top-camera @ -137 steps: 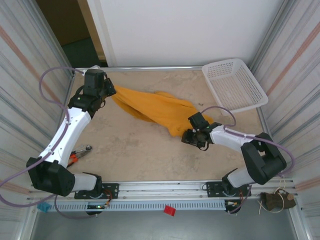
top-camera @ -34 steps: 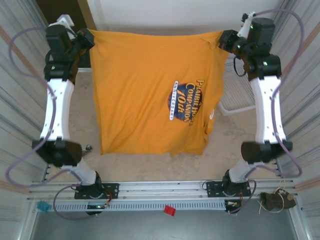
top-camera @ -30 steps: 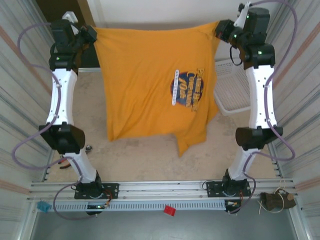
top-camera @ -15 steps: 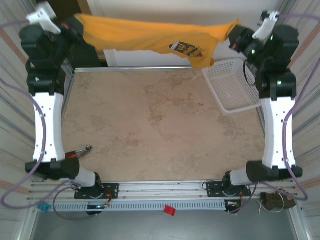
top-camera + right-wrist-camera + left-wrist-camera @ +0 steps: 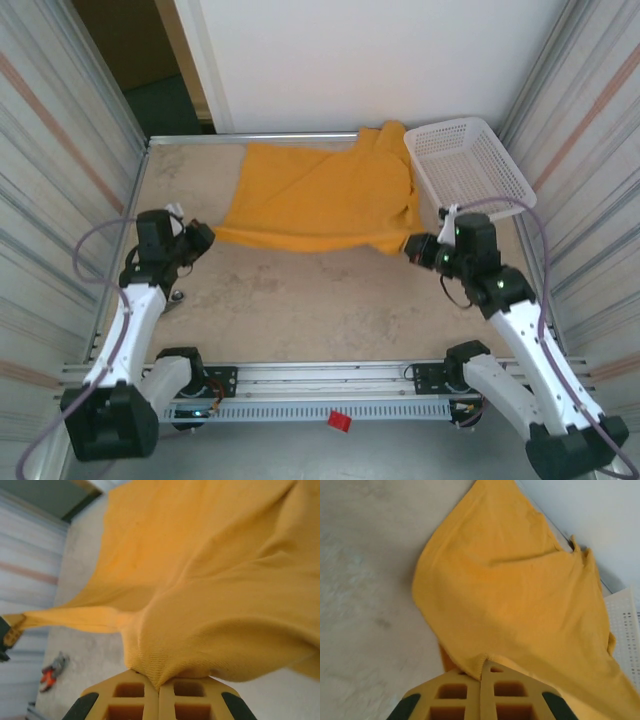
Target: Fold the inside-out t-shirt
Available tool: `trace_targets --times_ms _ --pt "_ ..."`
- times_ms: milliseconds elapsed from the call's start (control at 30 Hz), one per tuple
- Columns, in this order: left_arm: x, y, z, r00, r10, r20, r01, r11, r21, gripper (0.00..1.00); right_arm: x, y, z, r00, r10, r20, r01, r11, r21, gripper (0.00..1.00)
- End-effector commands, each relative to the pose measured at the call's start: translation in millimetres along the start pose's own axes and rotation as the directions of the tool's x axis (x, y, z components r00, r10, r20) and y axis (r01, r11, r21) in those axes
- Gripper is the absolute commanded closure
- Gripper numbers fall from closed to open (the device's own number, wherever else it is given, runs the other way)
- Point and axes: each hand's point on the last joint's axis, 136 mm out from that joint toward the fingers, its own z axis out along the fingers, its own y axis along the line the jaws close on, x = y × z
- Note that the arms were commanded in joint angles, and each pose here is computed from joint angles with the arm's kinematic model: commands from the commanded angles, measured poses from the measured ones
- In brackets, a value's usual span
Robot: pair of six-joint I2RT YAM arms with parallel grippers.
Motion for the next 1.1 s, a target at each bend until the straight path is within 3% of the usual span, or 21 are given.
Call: trace_targets --times_ms 0,167,300,833,1067 --pt "16 24 -20 0.997 -0.073 0.033 0.075 0.994 -0.08 1.0 39 -34 -7 0.995 0.092 -0.037 -0.088 0.99 0.108 1.0" --pt "46 63 -44 0.991 -0.129 0.034 0.133 0.964 -0.23 1.0 84 -80 -19 0.98 0.181 -0.084 -0.156 0.957 0.246 1.0" --pt "59 76 -46 0.989 -0.143 0.033 0.147 0.956 -0.255 1.0 97 -93 -19 0.972 0.212 -0.101 -0.176 0.943 0.282 1.0" --pt "58 79 -26 0.992 -0.123 -0.025 0.111 0.953 -0.282 1.0 85 -83 1 0.974 0.173 -0.148 -0.124 0.947 0.295 1.0" --pt "47 83 -8 0.993 -0.112 -0.03 0.098 0.946 -0.309 1.0 57 -72 30 0.98 0.129 -0.15 -0.079 0.95 0.301 1.0"
